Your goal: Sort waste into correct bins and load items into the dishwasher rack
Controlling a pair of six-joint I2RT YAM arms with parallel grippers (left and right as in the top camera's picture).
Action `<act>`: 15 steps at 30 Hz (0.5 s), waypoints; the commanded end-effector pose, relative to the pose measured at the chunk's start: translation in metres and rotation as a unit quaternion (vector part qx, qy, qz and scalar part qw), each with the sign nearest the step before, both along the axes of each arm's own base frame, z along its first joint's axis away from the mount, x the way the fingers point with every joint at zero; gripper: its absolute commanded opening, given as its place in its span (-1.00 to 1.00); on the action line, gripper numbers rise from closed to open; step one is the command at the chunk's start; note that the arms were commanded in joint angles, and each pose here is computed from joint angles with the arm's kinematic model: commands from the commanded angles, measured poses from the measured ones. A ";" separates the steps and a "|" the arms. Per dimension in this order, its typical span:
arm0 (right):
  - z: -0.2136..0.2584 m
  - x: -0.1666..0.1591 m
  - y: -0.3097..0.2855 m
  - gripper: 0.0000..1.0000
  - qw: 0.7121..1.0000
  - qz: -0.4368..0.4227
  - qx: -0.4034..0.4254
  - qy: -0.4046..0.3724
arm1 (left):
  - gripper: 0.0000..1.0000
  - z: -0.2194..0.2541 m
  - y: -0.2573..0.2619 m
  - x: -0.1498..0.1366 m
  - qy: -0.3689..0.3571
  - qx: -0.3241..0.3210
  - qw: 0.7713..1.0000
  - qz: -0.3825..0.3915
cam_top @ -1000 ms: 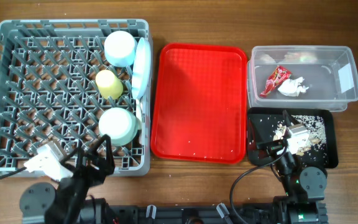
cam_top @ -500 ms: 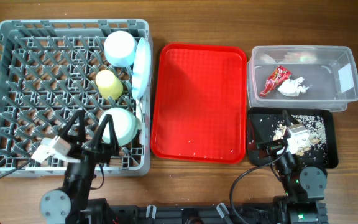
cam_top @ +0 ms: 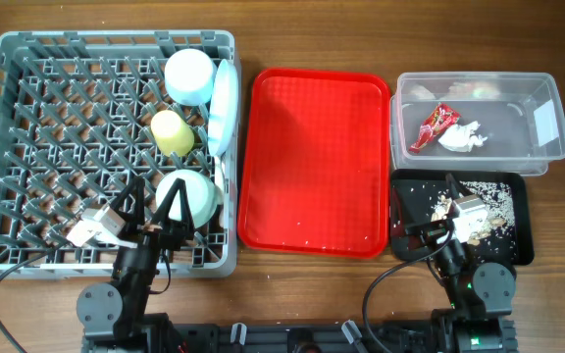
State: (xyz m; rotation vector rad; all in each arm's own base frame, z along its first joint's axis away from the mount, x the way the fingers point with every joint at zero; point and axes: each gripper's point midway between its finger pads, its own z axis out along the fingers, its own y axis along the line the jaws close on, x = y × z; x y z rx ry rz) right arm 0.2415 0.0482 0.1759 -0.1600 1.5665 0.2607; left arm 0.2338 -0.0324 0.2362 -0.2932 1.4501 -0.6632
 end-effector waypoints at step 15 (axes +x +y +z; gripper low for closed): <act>0.001 -0.001 0.003 0.99 1.000 0.009 -0.004 -0.005 | 1.00 -0.074 0.005 0.010 0.087 0.018 0.996 0.015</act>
